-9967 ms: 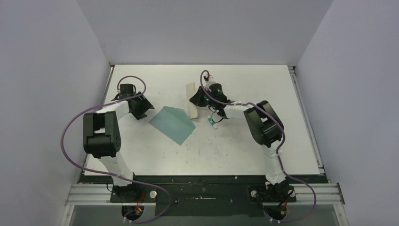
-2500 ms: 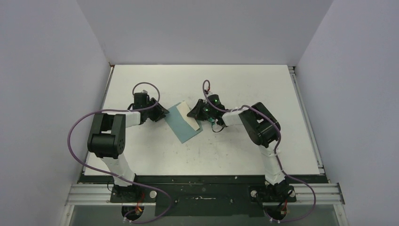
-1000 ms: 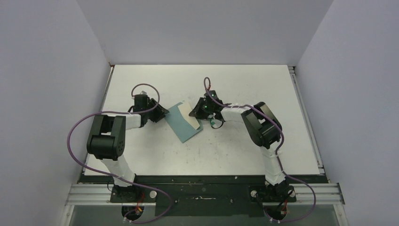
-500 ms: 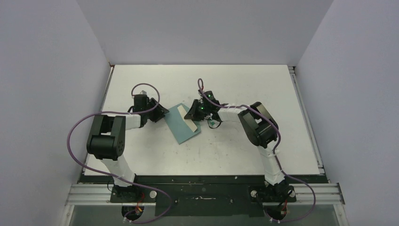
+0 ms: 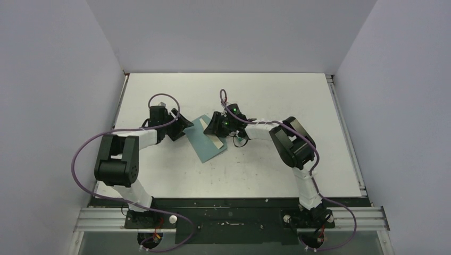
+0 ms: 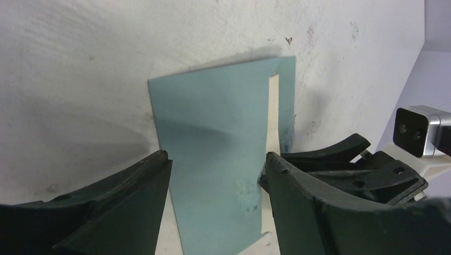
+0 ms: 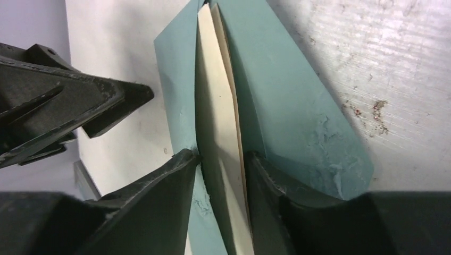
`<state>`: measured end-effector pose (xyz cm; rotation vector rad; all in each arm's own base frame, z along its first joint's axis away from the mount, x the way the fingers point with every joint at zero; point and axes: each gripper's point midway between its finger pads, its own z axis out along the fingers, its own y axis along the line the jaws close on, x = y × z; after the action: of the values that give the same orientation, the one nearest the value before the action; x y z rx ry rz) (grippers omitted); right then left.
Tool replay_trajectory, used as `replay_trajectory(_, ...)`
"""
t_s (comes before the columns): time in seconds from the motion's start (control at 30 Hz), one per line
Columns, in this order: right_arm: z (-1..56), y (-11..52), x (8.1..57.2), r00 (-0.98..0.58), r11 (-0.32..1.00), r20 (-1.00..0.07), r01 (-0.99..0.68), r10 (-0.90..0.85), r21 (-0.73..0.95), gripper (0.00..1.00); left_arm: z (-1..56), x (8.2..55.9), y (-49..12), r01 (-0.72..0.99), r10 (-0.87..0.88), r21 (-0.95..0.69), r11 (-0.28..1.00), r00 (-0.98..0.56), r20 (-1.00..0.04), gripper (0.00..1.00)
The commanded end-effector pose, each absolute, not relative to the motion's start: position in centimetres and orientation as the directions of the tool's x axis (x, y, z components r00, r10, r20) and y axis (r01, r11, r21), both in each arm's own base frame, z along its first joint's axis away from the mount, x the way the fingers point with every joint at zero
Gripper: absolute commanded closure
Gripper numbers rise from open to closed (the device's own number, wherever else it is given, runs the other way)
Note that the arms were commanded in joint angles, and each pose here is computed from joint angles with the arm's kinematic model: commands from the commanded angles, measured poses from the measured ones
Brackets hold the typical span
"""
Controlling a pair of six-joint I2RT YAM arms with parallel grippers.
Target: Place the letter into the envelope and seal it
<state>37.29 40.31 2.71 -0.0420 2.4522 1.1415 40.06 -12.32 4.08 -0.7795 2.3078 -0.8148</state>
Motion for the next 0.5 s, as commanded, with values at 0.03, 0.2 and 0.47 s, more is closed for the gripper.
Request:
replay_trajectory(0.03,0.0,37.1,35.8,-0.900,0.814,-0.429,-0.187,0.083,0.551,0.47,8.3,38.7,-12.5,-0.326,-0.664,-0.693,0.643,-0.688,-0.292,0.33)
replay_trajectory(0.2,0.6,36.3,35.6,-0.878,0.884,-0.478,-0.225,-0.003,0.410,0.28,7.2,35.6,-11.8,-0.408,-0.673,-0.640,0.651,-0.700,-0.238,0.29)
replay_trajectory(0.47,1.3,34.2,35.7,-0.833,0.953,-0.536,-0.258,-0.136,0.159,0.19,4.8,32.8,-13.4,-0.441,-0.685,-0.672,0.594,-0.716,-0.135,0.28)
